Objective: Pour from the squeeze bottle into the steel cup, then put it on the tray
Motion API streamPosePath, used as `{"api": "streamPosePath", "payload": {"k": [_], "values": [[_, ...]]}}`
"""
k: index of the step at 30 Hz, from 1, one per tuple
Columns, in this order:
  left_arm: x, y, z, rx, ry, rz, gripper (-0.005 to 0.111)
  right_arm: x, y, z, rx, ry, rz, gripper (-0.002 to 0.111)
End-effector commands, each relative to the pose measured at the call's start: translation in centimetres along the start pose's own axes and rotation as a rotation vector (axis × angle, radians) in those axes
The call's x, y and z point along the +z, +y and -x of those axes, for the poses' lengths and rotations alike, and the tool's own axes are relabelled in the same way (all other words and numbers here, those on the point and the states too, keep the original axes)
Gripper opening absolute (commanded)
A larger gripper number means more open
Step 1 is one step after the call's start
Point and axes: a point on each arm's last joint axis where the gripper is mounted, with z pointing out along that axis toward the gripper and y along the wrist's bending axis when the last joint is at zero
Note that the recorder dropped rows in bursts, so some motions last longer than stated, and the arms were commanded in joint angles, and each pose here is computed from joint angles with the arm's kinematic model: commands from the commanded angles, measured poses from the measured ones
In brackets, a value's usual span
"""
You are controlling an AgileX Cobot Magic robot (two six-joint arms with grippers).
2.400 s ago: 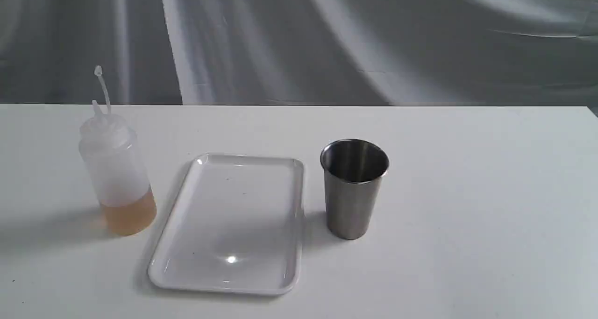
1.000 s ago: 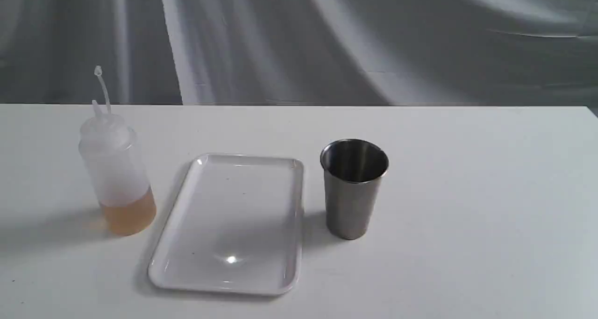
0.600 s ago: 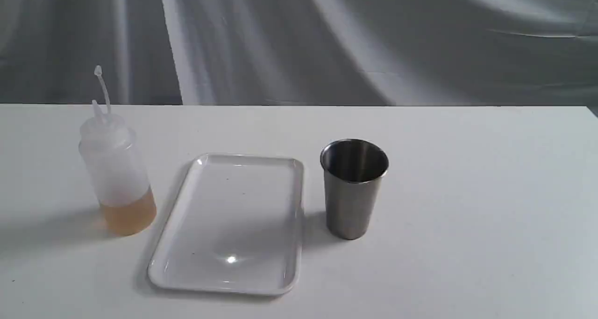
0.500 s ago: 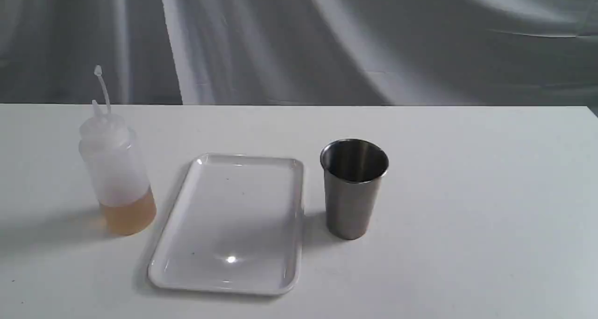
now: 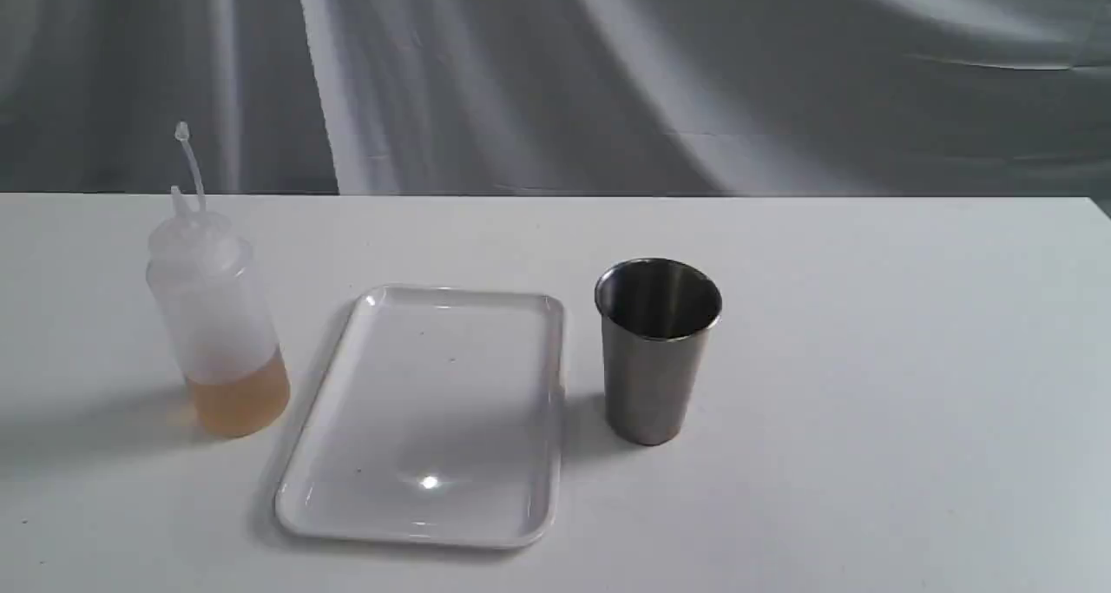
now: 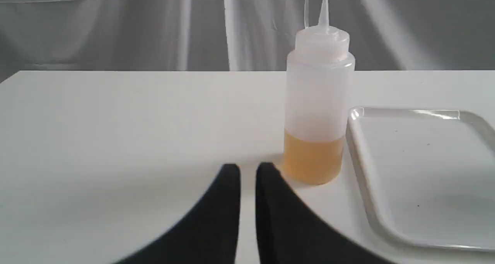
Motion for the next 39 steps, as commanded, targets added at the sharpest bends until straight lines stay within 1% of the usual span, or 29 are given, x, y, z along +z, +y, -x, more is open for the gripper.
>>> {"api": "streamPosePath", "payload": {"k": [1,3,7,11,13,18,24,26,31,33,35,39], "values": [[0.0,0.0,-0.1,-0.001,-0.005,-0.004,0.008,0.7,0.8,-0.8,-0.199,0.085,-0.015,0.0],[0.0,0.0,-0.1,-0.001,-0.005,-0.004,0.008,1.0,1.4,-1.6,-0.295,0.151,0.01,0.0],[0.0,0.0,-0.1,-0.004,-0.005,-0.004,0.008,1.7,2.5,-4.6,-0.469,0.309,0.097,0.0],[0.0,0.0,-0.1,-0.004,-0.005,-0.004,0.008,2.2,3.4,-7.8,-0.604,0.433,0.195,0.0],[0.0,0.0,-0.1,-0.004,-0.005,-0.004,0.008,2.5,4.0,-9.7,-0.649,0.483,0.252,0.0],[0.0,0.0,-0.1,-0.002,-0.005,-0.004,0.008,3.2,4.9,-14.4,-0.659,0.606,0.329,0.0],[0.0,0.0,-0.1,-0.002,-0.005,-0.004,0.008,4.0,4.9,-19.9,-0.685,0.734,0.359,0.0],[0.0,0.0,-0.1,-0.002,-0.005,-0.004,0.008,4.1,4.9,-22.1,-0.683,0.761,0.39,0.0],[0.0,0.0,-0.1,-0.003,-0.005,-0.004,0.008,3.3,4.5,-26.4,-0.603,0.718,0.557,0.0],[0.0,0.0,-0.1,-0.003,-0.005,-0.004,0.008,2.9,4.1,-28.0,-0.561,0.719,0.591,0.0],[0.0,0.0,-0.1,-0.003,-0.005,-0.004,0.008,2.5,3.2,-29.8,-0.526,0.744,0.585,0.0],[0.0,0.0,-0.1,-0.003,-0.005,-0.004,0.008,1.6,1.1,-33.1,-0.508,0.826,0.53,0.0]]}}
